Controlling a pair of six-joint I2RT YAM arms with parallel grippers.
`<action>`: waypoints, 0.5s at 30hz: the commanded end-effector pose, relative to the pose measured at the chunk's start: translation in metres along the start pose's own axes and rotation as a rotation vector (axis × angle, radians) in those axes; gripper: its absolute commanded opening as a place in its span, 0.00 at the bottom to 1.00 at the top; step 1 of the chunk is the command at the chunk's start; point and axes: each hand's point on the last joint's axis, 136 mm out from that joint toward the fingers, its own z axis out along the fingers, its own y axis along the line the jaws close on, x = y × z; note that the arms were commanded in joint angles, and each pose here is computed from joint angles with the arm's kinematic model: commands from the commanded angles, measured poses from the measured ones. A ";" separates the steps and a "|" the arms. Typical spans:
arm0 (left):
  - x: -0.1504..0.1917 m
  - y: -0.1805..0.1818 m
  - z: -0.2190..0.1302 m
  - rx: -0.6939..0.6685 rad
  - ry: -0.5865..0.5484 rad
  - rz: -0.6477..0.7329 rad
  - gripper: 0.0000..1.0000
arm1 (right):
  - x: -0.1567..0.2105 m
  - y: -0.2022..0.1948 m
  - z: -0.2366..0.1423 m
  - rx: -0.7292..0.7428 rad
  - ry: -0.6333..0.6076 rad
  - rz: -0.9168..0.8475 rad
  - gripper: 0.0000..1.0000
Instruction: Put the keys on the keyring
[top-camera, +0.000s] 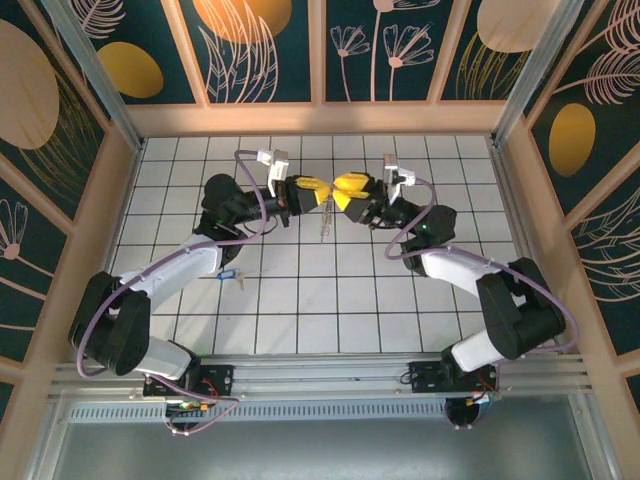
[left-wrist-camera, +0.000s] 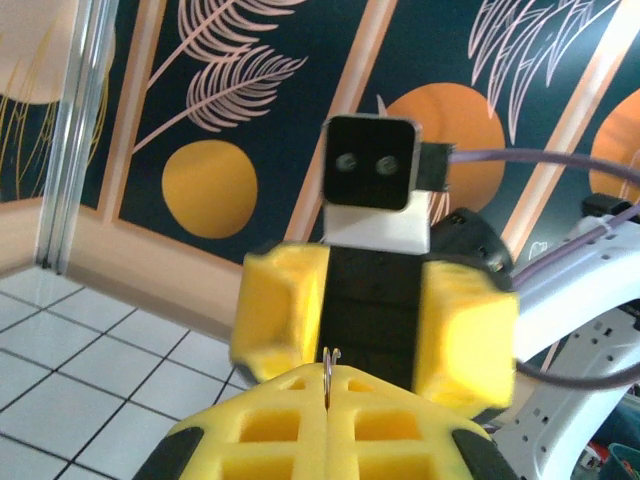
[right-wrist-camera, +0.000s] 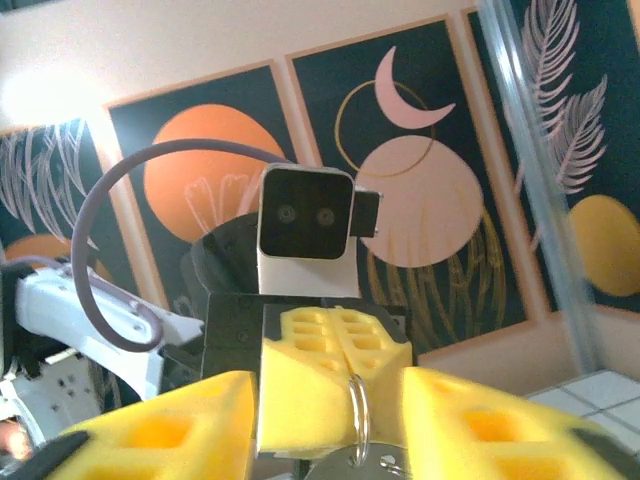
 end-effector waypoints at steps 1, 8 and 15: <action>-0.014 -0.008 0.001 -0.007 -0.006 0.066 0.00 | -0.027 0.003 -0.016 0.073 -0.038 -0.059 0.54; -0.008 -0.006 0.002 -0.026 0.072 0.124 0.00 | -0.016 -0.013 -0.026 0.242 0.133 -0.041 0.61; 0.009 -0.004 0.006 0.011 0.202 0.139 0.00 | 0.004 -0.010 -0.035 0.252 0.261 -0.039 0.62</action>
